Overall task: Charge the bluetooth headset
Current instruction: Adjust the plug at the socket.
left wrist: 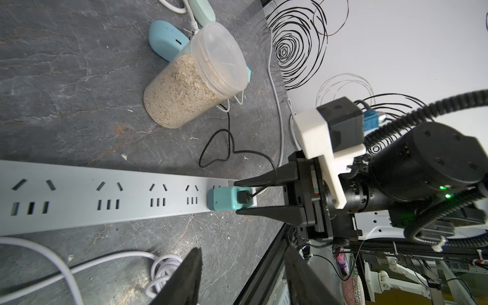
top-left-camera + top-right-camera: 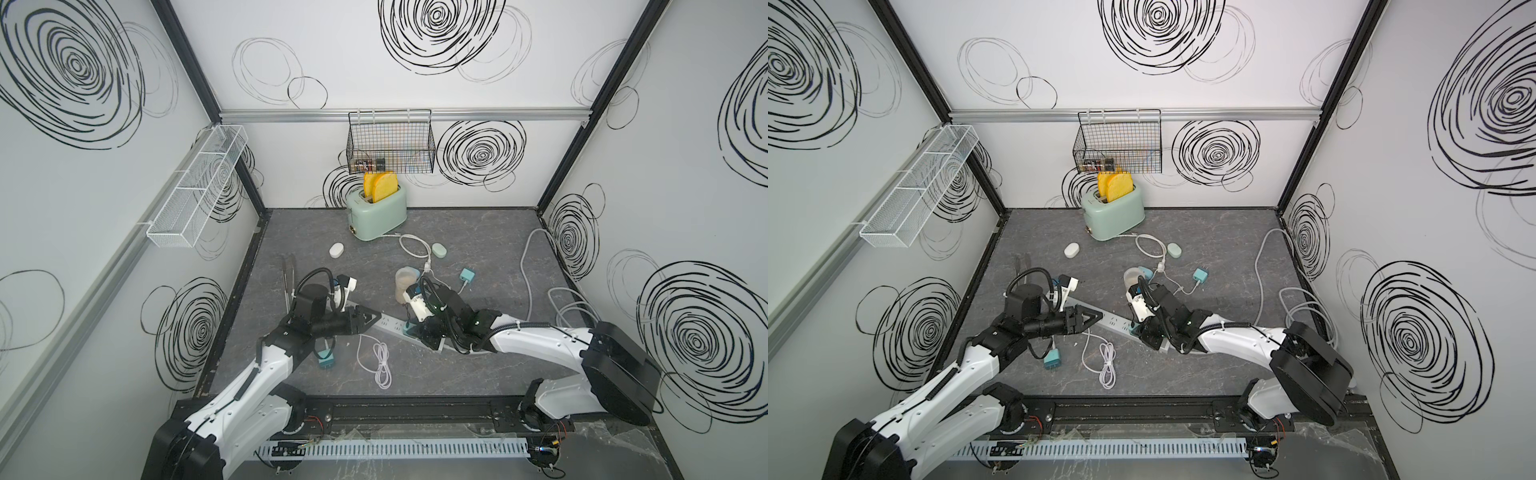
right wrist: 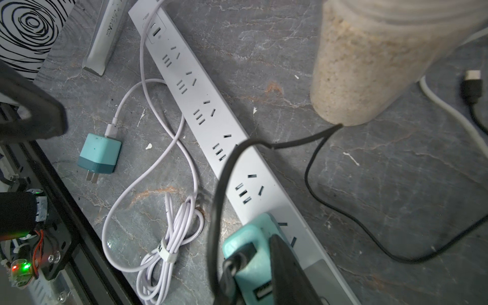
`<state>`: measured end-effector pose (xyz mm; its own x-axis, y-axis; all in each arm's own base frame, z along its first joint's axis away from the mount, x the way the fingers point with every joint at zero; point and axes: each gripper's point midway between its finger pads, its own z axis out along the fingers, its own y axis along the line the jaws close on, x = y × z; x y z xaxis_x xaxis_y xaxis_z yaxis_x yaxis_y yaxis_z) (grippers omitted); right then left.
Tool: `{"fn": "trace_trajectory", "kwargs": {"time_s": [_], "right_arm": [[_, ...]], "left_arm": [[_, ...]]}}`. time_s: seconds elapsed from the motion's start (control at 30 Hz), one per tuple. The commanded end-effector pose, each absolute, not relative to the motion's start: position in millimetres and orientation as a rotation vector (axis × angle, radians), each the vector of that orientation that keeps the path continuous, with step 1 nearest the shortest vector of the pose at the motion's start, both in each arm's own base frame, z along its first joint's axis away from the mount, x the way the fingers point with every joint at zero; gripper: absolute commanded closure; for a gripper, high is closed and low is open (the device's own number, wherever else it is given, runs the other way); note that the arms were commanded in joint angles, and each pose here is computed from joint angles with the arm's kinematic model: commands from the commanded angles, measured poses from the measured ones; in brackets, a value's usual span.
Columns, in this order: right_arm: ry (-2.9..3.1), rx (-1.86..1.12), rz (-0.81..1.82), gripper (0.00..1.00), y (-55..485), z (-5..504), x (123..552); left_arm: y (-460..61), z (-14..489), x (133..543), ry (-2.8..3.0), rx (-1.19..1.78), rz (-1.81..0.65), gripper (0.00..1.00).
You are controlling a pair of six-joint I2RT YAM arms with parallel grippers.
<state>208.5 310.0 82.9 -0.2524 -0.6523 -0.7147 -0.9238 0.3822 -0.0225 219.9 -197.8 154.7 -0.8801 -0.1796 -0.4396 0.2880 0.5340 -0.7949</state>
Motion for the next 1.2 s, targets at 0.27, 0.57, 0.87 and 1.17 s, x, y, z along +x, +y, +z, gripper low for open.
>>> {"fn": "trace_trajectory", "kwargs": {"time_s": [0.27, 0.57, 0.87, 1.17], "right_arm": [[1.889, -1.496, 0.510, 1.00, 313, 61, 220], [1.913, -1.436, 0.575, 1.00, 320, 47, 208], [1.997, -1.502, 0.506, 1.00, 316, 15, 190], [2.054, -1.413, 0.587, 1.00, 306, 11, 178]], "left_arm": [[-198, 163, 222, 2.259, 0.111, -1.326, 0.45], [-199, 166, 220, 2.246, 0.122, -1.339, 0.45], [-202, 163, 218, 2.262, 0.130, -1.351, 0.45], [-201, 165, 216, 2.278, 0.128, -1.338, 0.45]]}}
